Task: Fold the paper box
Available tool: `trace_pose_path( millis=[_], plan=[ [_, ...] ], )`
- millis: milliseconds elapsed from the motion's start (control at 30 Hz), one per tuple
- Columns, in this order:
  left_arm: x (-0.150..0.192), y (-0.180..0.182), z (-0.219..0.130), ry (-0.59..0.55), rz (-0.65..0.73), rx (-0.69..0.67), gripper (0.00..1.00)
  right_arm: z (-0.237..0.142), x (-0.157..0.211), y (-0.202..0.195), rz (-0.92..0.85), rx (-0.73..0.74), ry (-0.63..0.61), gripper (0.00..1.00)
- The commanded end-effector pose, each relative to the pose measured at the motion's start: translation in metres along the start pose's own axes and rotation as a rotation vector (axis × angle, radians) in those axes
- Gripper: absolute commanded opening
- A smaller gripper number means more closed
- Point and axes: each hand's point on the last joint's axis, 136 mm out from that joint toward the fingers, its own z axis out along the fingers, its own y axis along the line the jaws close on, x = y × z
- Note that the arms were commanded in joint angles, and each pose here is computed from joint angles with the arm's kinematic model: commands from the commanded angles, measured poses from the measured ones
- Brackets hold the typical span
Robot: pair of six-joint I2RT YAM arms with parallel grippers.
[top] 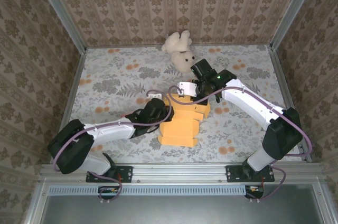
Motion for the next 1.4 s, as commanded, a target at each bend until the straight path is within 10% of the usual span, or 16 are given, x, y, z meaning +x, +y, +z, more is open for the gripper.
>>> trace_pose_path(
  millis=[0,600,1367],
  plan=[
    [-0.006,-0.016,-0.002,-0.011,-0.019,0.053,0.21,0.004,-0.003,-0.001,0.031,-0.011,-0.021,0.0],
    [-0.045,0.031,-0.108,-0.301,0.155,-0.066,0.34,0.001,0.013,-0.016,-0.059,0.134,-0.038,0.0],
    [-0.042,0.097,-0.073,-0.314,0.128,-0.065,0.38,0.045,0.008,-0.018,-0.427,0.478,-0.011,0.0]
  ],
)
